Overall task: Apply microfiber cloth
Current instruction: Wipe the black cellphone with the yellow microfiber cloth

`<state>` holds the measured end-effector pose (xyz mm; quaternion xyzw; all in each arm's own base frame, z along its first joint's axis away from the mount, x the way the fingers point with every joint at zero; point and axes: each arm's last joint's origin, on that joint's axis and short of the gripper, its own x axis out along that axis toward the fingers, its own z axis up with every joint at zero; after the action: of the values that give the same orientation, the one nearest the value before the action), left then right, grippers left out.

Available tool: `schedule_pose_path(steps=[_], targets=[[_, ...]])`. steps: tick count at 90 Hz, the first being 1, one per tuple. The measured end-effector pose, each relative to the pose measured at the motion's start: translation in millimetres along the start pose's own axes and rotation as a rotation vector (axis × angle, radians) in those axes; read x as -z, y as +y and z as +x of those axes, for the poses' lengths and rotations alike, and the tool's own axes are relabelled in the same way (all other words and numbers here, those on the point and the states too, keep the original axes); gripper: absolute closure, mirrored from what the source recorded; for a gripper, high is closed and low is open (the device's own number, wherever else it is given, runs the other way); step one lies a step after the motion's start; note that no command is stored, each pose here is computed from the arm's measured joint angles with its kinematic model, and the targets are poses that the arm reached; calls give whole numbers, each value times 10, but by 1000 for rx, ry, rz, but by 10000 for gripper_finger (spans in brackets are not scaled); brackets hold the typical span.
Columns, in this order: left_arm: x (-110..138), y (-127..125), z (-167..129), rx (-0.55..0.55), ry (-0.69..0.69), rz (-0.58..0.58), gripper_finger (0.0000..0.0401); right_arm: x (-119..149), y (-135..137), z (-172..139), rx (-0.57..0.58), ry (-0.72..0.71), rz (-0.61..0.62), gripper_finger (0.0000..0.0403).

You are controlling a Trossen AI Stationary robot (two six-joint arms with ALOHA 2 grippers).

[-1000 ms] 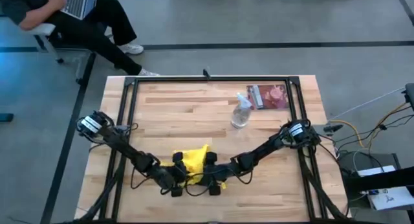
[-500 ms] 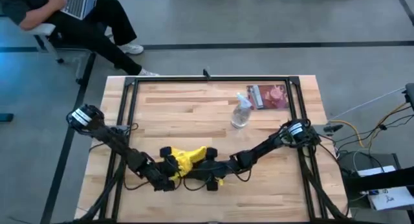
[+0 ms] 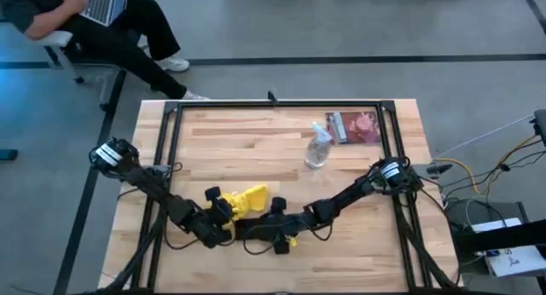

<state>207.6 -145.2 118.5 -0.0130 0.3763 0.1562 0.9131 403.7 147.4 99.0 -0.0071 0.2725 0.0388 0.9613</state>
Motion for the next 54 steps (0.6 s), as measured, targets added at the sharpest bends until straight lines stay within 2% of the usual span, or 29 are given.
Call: schedule_pose_path(steps=[24, 54], targets=[[-84, -83, -30, 56, -60, 18, 394, 2, 2, -1, 0, 1, 3, 87], [-126, -288, -10, 178, -164, -37, 394, 1, -2, 0, 6, 0, 4, 87]])
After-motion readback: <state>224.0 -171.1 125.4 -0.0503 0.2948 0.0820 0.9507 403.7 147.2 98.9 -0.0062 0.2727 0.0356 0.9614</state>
